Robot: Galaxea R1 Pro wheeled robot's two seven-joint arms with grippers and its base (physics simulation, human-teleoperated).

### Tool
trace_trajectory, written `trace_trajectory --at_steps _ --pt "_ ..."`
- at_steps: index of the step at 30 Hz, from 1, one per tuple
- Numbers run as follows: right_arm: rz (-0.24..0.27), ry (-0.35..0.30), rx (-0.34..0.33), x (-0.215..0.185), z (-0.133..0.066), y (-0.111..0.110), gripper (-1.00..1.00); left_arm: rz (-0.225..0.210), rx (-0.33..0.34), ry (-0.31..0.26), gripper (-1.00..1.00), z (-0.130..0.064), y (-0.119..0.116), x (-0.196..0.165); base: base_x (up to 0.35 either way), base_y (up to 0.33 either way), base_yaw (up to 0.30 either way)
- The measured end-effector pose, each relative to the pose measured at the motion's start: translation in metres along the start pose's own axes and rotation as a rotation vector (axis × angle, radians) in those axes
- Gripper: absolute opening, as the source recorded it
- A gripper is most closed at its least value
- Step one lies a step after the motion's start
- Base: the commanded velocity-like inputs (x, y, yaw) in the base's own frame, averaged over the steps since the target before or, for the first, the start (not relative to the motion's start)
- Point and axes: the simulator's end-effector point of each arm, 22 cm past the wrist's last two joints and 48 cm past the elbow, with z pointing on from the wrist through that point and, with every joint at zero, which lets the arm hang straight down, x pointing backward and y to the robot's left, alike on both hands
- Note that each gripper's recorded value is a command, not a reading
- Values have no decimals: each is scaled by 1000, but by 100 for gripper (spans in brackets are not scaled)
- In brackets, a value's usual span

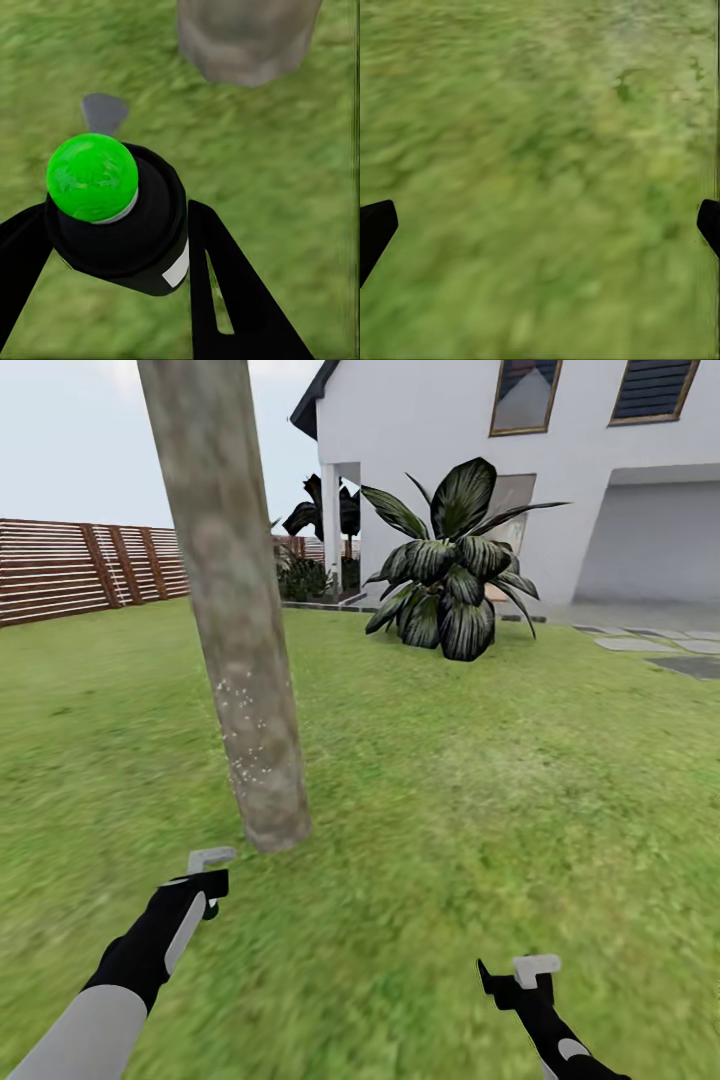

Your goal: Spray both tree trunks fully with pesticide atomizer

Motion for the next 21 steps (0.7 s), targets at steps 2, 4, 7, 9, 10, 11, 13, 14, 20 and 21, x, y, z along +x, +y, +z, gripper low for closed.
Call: trace_trajectory --at_steps 2,4,7,9,10,11,13,14,20,21 --pt "0 0 0 0 0 0 100 -1 1 1 -100 0 -1 1 90 -276 7" --pt "0 1 0 0 0 0 100 -2 1 1 -100 0 -1 1 98 -276 2" --pt "-1 1 1 0 0 -1 100 -3 1 2 -100 0 -1 1 121 -276 0" --pt "-1 0 1 0 0 -1 100 -3 1 2 -100 0 -1 1 149 -265 0" --pt "-1 0 1 0 0 -1 100 -4 0 2 -100 0 0 1 163 -256 0" --pt "-1 1 1 0 0 -1 100 -4 0 2 -100 0 0 1 167 -254 0" --pt "-1 1 1 0 0 -1 100 -4 0 2 -100 0 0 1 170 -252 0" --pt "-1 1 1 0 0 -1 100 -4 -1 2 -100 0 0 1 171 -251 0" --pt "-1 1 1 0 0 -1 100 -4 -1 2 -100 0 0 1 171 -251 0" --pt "-1 1 1 0 0 -1 100 -4 -1 2 -100 0 0 1 171 -251 0"
